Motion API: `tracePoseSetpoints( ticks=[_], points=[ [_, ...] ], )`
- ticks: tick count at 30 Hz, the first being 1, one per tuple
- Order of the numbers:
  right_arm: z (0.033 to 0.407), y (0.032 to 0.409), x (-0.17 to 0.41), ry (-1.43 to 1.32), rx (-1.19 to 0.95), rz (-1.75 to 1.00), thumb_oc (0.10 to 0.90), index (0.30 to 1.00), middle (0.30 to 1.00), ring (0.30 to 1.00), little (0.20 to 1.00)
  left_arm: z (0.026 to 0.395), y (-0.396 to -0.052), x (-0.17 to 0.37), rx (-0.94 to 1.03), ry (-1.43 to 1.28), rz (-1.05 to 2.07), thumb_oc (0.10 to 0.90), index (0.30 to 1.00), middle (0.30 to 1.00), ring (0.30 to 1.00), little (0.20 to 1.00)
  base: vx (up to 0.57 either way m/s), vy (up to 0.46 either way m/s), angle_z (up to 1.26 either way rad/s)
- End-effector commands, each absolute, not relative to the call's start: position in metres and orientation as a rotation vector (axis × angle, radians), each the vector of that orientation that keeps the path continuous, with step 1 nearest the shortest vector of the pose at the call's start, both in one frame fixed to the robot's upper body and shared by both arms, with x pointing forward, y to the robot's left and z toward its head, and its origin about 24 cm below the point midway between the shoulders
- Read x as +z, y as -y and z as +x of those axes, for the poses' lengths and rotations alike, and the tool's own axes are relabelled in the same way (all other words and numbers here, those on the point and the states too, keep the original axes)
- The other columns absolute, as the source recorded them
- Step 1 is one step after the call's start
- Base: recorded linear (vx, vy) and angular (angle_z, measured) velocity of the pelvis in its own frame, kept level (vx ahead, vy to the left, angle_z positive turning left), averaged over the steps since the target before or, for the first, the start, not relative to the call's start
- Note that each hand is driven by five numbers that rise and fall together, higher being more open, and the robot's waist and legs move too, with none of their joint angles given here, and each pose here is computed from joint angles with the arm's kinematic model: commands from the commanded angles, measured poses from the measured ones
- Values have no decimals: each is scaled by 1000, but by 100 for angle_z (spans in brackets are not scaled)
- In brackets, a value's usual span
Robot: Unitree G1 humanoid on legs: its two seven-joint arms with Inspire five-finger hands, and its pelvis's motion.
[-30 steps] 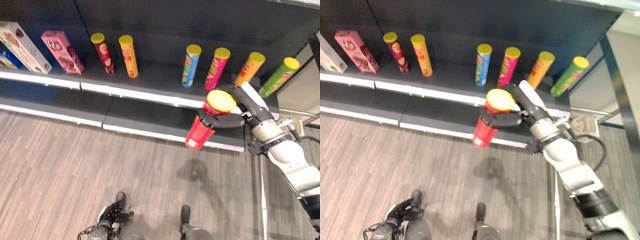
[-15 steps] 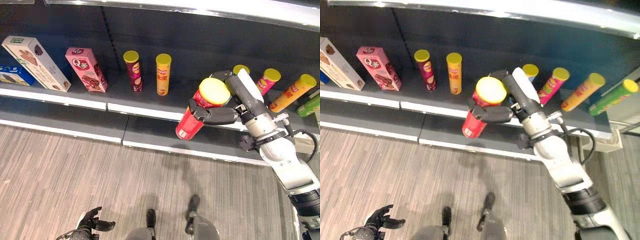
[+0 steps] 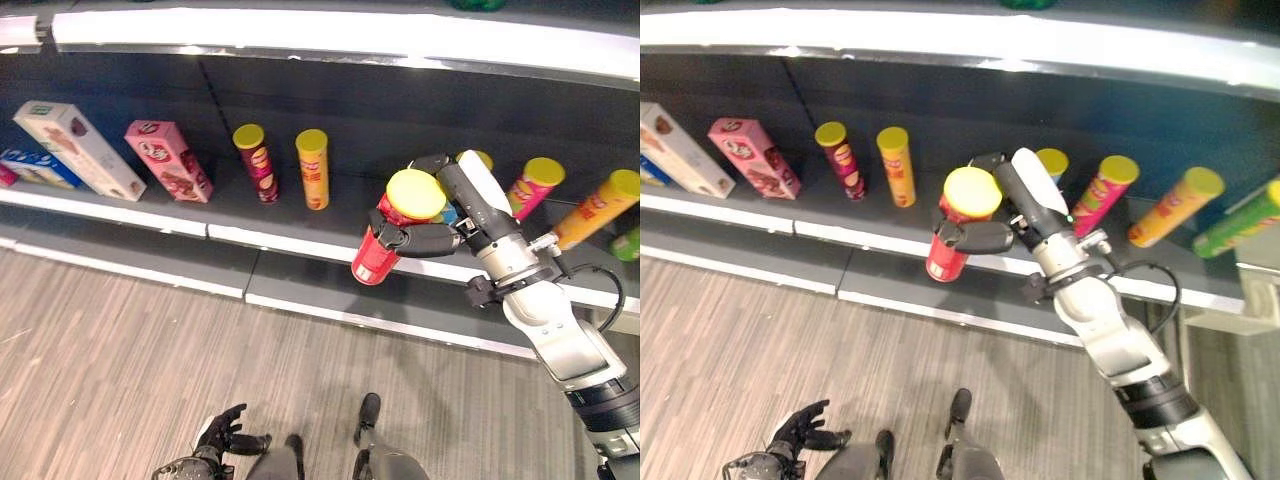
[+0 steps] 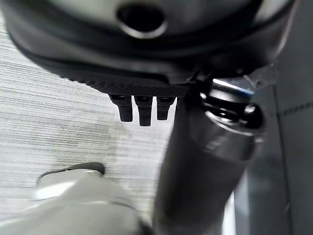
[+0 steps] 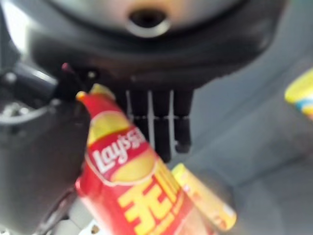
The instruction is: Put the goods on the table back onto the shelves and tidy them up.
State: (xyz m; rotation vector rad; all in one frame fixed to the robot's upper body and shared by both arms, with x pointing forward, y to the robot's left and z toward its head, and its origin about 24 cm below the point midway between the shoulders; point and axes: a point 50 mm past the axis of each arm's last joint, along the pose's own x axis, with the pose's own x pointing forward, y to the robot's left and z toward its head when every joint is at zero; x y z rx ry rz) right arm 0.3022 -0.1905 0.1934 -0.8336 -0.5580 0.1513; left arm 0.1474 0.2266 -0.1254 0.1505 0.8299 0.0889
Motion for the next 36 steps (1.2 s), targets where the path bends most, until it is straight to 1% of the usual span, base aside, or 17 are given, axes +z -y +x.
tracePoseSetpoints(
  ticks=[1,3,6,9,13,14,15,16,18,20,22,24,30,34,36],
  points=[
    [293,179,254,878,29,-820,400,300,300,300,300,121,-249,-131,87,-921,279,800,900,900,900,900,204,172,33],
    [295,182,254,875,-7,-861,400,300,300,300,300,110,-255,-133,87,-953,308,800,900,900,900,900,282,253,-2],
    [294,186,258,898,-55,-899,400,300,300,300,300,105,-260,-133,95,-962,333,800,900,900,900,900,139,204,-65],
    [298,185,270,955,-155,-932,400,300,300,300,300,111,-270,-127,134,-937,366,800,900,900,900,900,37,150,-67],
    [304,184,284,1010,-279,-875,400,300,300,300,300,115,-266,-126,156,-908,353,800,900,900,900,900,-3,76,11],
    [305,183,285,1011,-279,-875,400,300,300,300,300,115,-266,-126,157,-907,353,800,900,900,900,900,-29,42,6],
    [305,187,293,1042,-349,-895,400,300,300,300,300,119,-263,-123,155,-877,340,800,900,900,900,900,-20,28,5],
    [305,187,293,1043,-349,-896,400,300,300,300,300,120,-263,-123,156,-876,339,800,900,900,900,900,-35,42,6],
    [309,193,300,1041,-412,-906,400,300,300,300,300,122,-260,-122,153,-856,331,800,900,900,900,900,-26,33,3],
    [314,212,318,1048,-574,-959,400,300,300,300,300,128,-256,-118,136,-820,338,800,900,900,900,900,-35,32,-4],
    [314,223,325,1046,-652,-992,400,300,300,300,300,135,-255,-115,139,-792,338,800,900,900,900,900,-33,27,1],
    [312,230,329,1050,-700,-1006,400,300,300,300,300,140,-253,-114,124,-776,349,800,900,900,900,900,-29,10,6],
    [316,236,336,1041,-758,-1059,400,300,300,300,300,152,-250,-107,116,-724,359,800,900,900,900,900,-18,-1,0],
    [315,246,345,1047,-848,-1031,400,300,300,300,300,162,-247,-101,119,-674,347,800,900,900,900,900,-22,-10,7],
    [316,249,343,1034,-861,-1024,400,300,300,300,300,163,-245,-102,113,-673,348,800,900,900,900,900,3,3,8]
  ],
)
